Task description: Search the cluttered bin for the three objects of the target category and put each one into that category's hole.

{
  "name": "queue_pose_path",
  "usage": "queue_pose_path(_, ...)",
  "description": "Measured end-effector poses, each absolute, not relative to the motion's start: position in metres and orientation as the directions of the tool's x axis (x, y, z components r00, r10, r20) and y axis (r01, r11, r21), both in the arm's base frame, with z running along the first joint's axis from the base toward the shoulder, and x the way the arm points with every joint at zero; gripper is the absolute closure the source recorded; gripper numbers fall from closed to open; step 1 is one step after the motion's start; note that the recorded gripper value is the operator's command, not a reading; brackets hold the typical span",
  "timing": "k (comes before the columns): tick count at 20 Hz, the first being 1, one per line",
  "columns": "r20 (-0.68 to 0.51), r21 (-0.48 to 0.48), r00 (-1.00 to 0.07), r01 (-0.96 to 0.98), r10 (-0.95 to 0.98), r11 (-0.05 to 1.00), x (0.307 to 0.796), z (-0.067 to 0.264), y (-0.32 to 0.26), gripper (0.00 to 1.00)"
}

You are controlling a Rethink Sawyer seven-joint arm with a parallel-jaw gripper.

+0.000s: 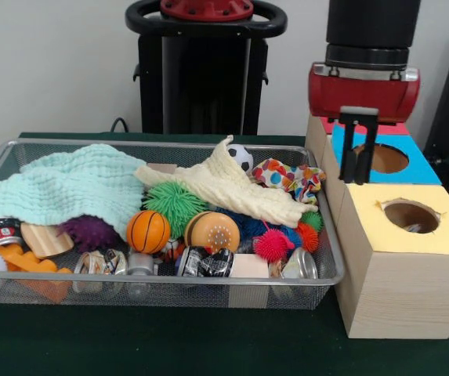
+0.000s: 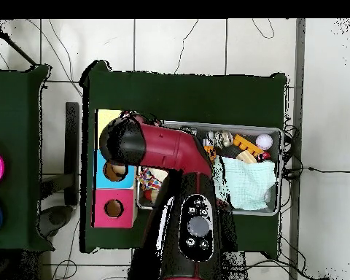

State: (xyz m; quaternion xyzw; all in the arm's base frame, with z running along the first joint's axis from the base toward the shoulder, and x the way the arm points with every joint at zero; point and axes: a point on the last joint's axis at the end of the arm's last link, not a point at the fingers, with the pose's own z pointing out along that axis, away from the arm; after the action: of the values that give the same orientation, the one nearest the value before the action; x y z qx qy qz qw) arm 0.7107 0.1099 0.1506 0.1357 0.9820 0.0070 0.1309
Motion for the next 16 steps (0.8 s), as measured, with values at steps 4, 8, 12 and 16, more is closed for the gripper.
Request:
queue_pose_path(4, -0.254, 0.036, -0.934, 0.251, 0.252, 0.967, 0.702, 0.146, 0.096, 1.00)
queue_pose_path(8, -0.255, 0.030, -0.939, 0.233, 0.233, 0.972, 0.696, 0.140, 0.089, 1.00)
queue_pose_path(12, -0.244, 0.023, -0.946, 0.214, 0.213, 0.977, 0.684, 0.134, 0.087, 1.00)
queue_pose_path(16, -0.238, 0.022, -0.953, 0.187, 0.187, 0.982, 0.671, 0.127, 0.093, 1.00)
